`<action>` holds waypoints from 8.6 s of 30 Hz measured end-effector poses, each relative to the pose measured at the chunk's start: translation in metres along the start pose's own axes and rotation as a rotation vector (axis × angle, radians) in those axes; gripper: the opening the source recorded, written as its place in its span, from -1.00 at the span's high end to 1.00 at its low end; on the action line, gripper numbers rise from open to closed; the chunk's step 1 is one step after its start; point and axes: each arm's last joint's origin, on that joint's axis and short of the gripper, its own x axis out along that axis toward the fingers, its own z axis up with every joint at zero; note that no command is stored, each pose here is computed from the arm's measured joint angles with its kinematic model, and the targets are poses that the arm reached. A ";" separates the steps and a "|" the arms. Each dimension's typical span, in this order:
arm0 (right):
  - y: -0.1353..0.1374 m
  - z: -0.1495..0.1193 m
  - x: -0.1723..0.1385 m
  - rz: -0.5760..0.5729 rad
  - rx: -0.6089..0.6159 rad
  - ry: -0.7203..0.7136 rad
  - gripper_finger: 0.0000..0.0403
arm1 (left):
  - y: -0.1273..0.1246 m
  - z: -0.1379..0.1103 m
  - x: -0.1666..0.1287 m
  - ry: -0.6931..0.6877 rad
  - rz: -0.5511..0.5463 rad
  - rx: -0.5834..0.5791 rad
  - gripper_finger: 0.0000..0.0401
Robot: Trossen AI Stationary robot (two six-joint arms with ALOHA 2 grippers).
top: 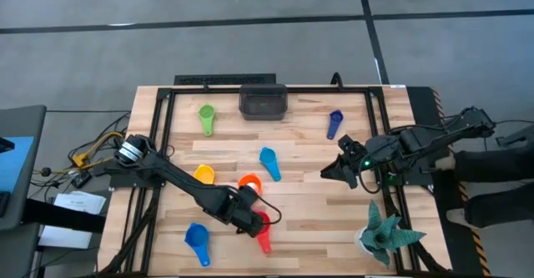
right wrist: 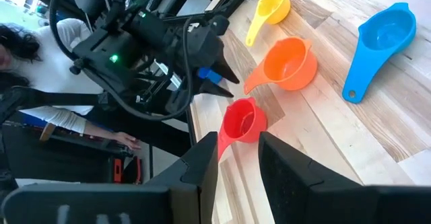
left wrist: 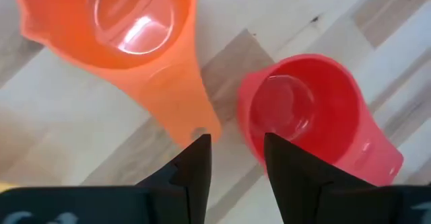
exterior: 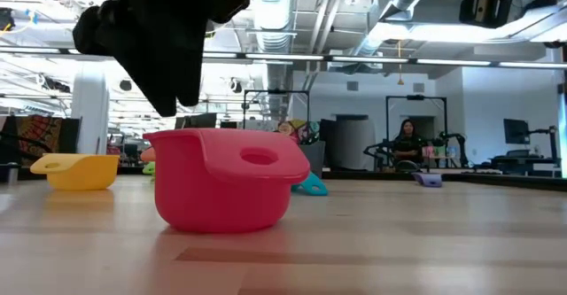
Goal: Nest measuring cups in basket
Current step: Stack the red measuring cup on top of the orange measuring cup, then stack the blue measuring cup on top of the red measuring cup
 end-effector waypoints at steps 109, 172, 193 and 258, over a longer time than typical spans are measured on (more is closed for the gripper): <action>-0.015 0.033 0.053 0.030 -0.043 -0.107 0.37 | 0.093 0.095 -0.061 -0.072 0.156 -0.051 1.00; -0.036 0.049 0.053 0.027 -0.047 -0.026 0.32 | 0.084 0.087 -0.028 -0.048 0.020 -0.012 0.72; -0.004 0.093 0.034 0.396 -0.307 -0.480 0.21 | 0.104 0.062 -0.151 -0.416 -0.134 -0.111 0.72; 0.058 0.030 0.240 0.045 -0.380 -0.002 0.49 | 0.072 -0.111 -0.153 0.159 -0.158 -0.237 0.72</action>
